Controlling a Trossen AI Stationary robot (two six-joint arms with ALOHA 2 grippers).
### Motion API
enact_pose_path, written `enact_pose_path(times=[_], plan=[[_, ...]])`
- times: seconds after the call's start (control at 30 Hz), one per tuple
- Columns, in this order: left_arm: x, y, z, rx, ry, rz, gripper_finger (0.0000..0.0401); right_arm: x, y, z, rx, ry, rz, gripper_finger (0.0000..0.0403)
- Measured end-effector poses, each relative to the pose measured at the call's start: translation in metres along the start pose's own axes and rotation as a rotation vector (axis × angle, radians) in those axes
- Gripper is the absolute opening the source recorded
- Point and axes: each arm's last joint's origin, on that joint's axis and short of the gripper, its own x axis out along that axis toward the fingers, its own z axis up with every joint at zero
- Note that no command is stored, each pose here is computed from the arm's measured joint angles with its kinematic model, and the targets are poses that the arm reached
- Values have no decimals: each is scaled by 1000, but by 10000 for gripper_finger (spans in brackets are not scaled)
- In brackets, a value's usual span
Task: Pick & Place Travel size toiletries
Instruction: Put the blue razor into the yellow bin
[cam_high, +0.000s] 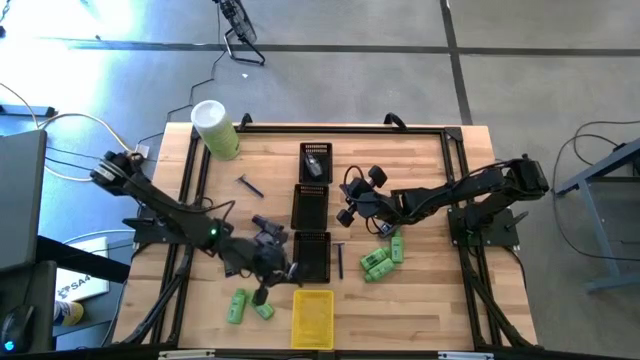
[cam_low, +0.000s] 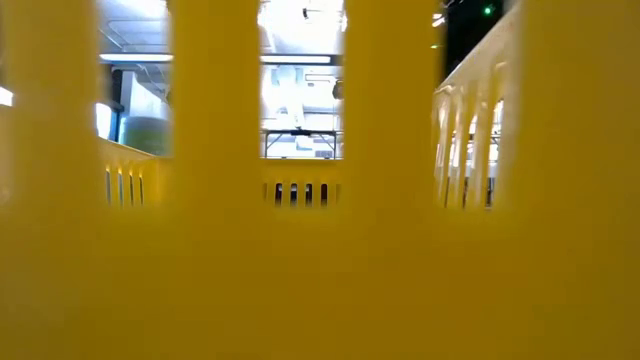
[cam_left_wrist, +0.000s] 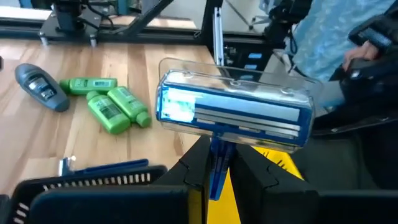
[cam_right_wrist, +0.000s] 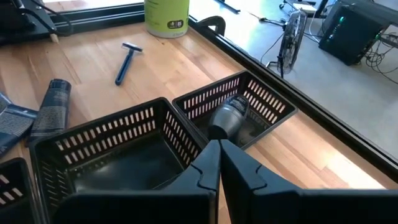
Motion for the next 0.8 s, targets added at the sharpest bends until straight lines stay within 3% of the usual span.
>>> enact_pose_path(times=[0.13, 0.4, 0.8], plan=[[9, -11, -11, -14, 17, -20, 39, 0, 0, 0, 2, 1, 3, 5], [34, -8, -38, -83, 115, 6, 39, 0, 0, 0, 22, 0, 5, 5], [63, -11, -61, -133, 112, -109, 39, 1, 1, -1, 25, 4, 3, 5]])
